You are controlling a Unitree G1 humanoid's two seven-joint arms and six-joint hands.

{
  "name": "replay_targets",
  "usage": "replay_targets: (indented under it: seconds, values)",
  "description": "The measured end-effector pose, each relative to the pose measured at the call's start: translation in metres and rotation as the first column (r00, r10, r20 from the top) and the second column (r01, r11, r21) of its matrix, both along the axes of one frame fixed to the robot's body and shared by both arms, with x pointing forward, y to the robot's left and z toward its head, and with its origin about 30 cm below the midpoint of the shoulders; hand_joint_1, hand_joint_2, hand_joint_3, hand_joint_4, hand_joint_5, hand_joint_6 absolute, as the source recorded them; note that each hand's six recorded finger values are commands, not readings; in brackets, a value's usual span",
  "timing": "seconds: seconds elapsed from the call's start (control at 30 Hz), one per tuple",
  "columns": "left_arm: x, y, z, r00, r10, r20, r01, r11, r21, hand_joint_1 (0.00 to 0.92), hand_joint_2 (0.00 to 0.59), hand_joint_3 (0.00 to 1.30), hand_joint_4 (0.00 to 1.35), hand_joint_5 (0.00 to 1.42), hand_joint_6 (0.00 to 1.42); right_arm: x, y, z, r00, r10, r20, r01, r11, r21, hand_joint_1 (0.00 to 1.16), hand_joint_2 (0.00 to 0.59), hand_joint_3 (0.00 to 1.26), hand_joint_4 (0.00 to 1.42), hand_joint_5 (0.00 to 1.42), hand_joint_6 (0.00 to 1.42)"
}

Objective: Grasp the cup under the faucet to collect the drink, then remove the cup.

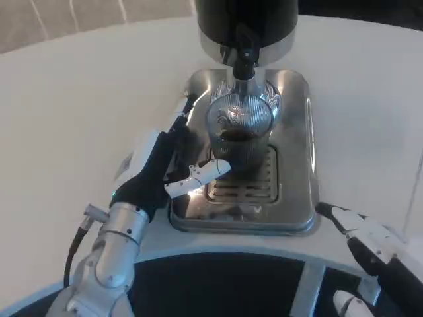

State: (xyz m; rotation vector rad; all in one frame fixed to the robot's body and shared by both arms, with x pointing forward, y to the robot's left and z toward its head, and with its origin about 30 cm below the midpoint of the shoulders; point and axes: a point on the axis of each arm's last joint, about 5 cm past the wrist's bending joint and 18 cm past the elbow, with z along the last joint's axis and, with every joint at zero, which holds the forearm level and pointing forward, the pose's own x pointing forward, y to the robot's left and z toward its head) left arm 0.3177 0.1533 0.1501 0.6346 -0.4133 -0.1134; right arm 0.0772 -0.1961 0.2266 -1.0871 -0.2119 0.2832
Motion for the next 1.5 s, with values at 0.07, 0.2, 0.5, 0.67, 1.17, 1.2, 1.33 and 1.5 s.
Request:
replay_targets:
  seconds: [0.07,0.2,0.5,0.67,1.17,1.2,1.33,1.5]
  values:
    - [0.001,0.000,0.001,1.000,-0.003,0.001,0.003,1.000,0.000,0.333,0.085,0.08,0.00,0.13,0.18,0.000,0.0004,-0.0002,1.0000,0.001,-0.003,-0.001,1.000,-0.002,0.05,0.586,0.02,0.00,0.00,0.00]
    - [0.002,-0.001,0.002,1.000,-0.009,0.004,0.009,1.000,0.003,0.333,0.085,0.09,0.00,0.14,0.18,0.001,0.0017,-0.0006,0.9998,0.001,-0.019,-0.001,1.000,-0.007,0.05,0.586,0.02,0.00,0.00,0.00]
    - [0.004,-0.001,0.006,0.999,-0.023,0.026,0.023,1.000,0.007,0.333,0.086,0.11,0.00,0.18,0.18,0.005,0.0048,-0.0011,0.9989,-0.006,-0.048,0.005,1.000,-0.005,0.05,0.586,0.03,0.00,0.00,0.00]
    - [0.005,-0.001,0.009,0.997,-0.047,0.055,0.047,0.999,0.010,0.333,0.086,0.11,0.00,0.19,0.18,0.006,0.0071,-0.0016,0.9984,-0.003,-0.057,0.003,1.000,-0.010,0.04,0.580,0.04,0.00,0.00,0.00]
    - [0.004,0.012,0.017,0.988,-0.145,0.055,0.140,0.986,0.086,0.333,0.086,0.13,0.00,0.22,0.18,0.010,0.0114,-0.0019,0.9972,-0.007,-0.075,0.006,1.000,-0.012,0.04,0.570,0.05,0.00,0.00,0.02]
    - [0.005,0.013,0.017,0.987,-0.151,0.054,0.145,0.985,0.089,0.333,0.086,0.13,0.00,0.22,0.19,0.010,0.0116,-0.0019,0.9971,-0.008,-0.076,0.007,1.000,-0.015,0.04,0.570,0.05,0.00,0.00,0.02]
    - [0.006,0.013,0.019,0.984,-0.171,0.050,0.166,0.981,0.099,0.328,0.083,0.13,0.00,0.24,0.19,0.011,0.0130,-0.0017,0.9970,-0.007,-0.077,0.005,1.000,-0.019,0.04,0.571,0.05,0.00,0.00,0.02]
    - [0.008,0.012,0.022,0.982,-0.180,0.055,0.174,0.979,0.105,0.327,0.080,0.13,0.00,0.25,0.20,0.011,0.0130,-0.0018,0.9967,-0.011,-0.081,0.009,1.000,-0.019,0.04,0.571,0.06,0.00,0.00,0.02]
